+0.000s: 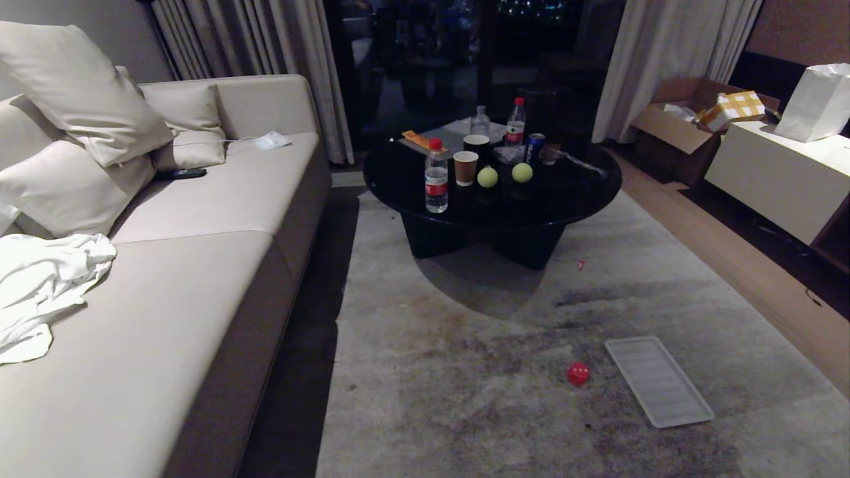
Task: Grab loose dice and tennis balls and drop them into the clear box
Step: Put the toys in the box
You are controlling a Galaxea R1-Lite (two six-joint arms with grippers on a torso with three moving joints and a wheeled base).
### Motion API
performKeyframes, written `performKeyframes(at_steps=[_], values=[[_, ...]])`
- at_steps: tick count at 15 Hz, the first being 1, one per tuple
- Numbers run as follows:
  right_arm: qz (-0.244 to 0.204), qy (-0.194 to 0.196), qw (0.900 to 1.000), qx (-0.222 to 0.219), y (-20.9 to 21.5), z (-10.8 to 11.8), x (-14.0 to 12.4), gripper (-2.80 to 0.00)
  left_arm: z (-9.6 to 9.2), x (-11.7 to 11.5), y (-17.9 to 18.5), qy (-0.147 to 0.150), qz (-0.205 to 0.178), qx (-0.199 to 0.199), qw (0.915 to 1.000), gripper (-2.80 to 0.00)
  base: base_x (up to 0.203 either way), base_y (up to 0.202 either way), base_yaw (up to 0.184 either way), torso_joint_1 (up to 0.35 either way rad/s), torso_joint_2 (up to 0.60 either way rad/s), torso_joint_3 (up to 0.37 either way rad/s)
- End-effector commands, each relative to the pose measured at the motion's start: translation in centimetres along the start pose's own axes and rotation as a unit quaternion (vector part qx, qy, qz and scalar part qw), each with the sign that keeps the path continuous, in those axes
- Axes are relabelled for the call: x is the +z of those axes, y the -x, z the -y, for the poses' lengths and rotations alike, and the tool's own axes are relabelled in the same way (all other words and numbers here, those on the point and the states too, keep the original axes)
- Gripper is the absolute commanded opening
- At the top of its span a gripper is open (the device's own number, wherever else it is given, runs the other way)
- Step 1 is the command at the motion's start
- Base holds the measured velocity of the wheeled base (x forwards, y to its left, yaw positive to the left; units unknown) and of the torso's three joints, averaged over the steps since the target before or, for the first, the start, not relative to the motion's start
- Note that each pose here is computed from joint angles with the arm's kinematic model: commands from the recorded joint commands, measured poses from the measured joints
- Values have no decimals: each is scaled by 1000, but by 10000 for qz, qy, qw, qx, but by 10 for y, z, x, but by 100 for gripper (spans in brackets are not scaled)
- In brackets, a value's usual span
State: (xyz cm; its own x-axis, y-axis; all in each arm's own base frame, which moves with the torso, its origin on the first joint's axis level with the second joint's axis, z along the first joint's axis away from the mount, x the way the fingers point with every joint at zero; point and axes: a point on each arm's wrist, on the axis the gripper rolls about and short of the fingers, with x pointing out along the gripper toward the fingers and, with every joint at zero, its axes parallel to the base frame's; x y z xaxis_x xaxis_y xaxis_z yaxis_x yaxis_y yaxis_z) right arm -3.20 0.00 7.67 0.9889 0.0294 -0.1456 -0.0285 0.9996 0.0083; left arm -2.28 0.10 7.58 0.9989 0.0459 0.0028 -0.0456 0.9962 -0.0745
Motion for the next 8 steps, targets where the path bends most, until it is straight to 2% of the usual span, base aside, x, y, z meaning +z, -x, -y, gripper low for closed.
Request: performKeyframes(at_steps=[1, 5, 8], values=[[-13, -2, 10000, 5, 0, 0, 0, -280, 0, 0, 0, -5, -14, 1, 10000, -280, 0, 0, 0, 2, 8, 194], [-13, -2, 10000, 5, 0, 0, 0, -280, 0, 0, 0, 11, -8, 9, 10000, -280, 0, 0, 0, 4, 5, 201], [-13, -2, 10000, 5, 0, 0, 0, -280, 0, 0, 0, 11, -6, 9, 10000, -280, 0, 0, 0, 2, 2, 69]])
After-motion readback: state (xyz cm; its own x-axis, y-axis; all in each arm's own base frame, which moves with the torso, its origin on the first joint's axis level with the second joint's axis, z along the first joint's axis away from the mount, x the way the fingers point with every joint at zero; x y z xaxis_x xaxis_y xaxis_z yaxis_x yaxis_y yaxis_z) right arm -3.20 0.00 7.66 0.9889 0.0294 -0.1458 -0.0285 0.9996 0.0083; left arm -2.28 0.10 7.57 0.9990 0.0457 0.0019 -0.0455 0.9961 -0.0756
